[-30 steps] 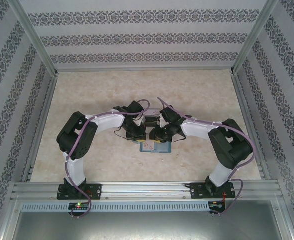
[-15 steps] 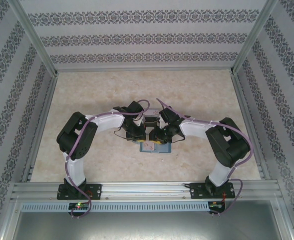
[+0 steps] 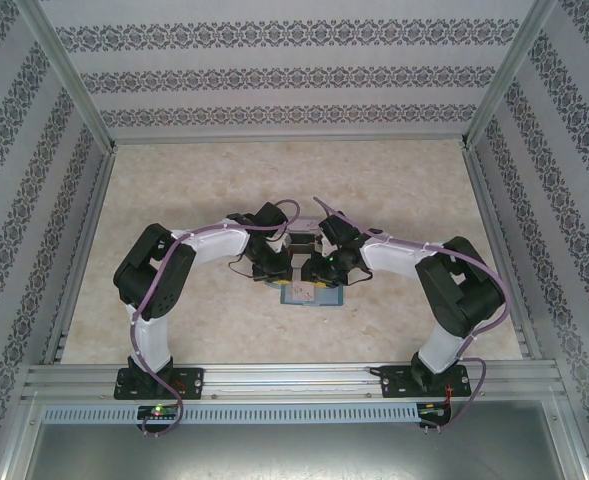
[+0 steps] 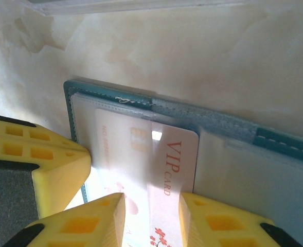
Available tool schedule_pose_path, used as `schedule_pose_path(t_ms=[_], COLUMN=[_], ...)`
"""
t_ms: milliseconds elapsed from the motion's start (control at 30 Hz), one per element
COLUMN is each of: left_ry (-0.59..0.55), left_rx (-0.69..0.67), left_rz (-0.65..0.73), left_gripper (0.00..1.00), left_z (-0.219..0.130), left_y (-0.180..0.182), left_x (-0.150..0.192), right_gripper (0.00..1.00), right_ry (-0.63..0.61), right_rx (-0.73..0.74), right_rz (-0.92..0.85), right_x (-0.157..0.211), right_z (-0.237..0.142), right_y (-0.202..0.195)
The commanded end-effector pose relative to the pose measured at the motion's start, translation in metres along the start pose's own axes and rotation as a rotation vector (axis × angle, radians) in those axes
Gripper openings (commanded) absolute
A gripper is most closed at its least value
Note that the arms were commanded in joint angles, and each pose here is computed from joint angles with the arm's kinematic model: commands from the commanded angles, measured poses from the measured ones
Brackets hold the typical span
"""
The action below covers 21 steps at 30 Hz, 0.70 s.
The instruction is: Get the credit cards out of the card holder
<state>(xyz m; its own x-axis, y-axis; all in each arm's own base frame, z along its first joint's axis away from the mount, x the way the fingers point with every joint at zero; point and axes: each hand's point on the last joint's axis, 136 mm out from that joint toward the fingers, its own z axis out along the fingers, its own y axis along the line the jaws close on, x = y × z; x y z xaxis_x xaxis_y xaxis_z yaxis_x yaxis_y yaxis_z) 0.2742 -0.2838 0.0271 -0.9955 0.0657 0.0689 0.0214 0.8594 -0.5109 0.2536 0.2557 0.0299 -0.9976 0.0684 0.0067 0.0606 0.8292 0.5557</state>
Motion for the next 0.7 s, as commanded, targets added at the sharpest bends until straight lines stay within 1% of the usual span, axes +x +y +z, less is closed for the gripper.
schedule_pose_path(t_ms=[0, 233, 433, 600, 667], left_ry=[0.037, 0.057, 0.065, 0.066, 0.066], left_rx=[-0.036, -0.097, -0.111, -0.112, -0.111], left_rz=[-0.009, -0.017, -0.026, -0.028, -0.028], left_gripper=[0.00, 0.00, 0.00, 0.00, 0.00], left_z=[0.008, 0.009, 0.008, 0.009, 0.009], left_y=[0.009, 0.024, 0.029, 0.030, 0.030], left_x=[0.009, 0.018, 0.023, 0.024, 0.023], right_gripper=[0.37, 0.38, 0.38, 0.38, 0.37], right_ry=[-0.023, -0.013, -0.002, 0.030, 0.039], right_rx=[0.010, 0.025, 0.053, 0.079, 0.071], right_rz=[-0.011, 0.001, 0.003, 0.008, 0.006], right_x=[0.000, 0.002, 0.004, 0.007, 0.008], right_z=[-0.011, -0.009, -0.005, 0.004, 0.008], right_y=[0.004, -0.004, -0.011, -0.019, -0.018])
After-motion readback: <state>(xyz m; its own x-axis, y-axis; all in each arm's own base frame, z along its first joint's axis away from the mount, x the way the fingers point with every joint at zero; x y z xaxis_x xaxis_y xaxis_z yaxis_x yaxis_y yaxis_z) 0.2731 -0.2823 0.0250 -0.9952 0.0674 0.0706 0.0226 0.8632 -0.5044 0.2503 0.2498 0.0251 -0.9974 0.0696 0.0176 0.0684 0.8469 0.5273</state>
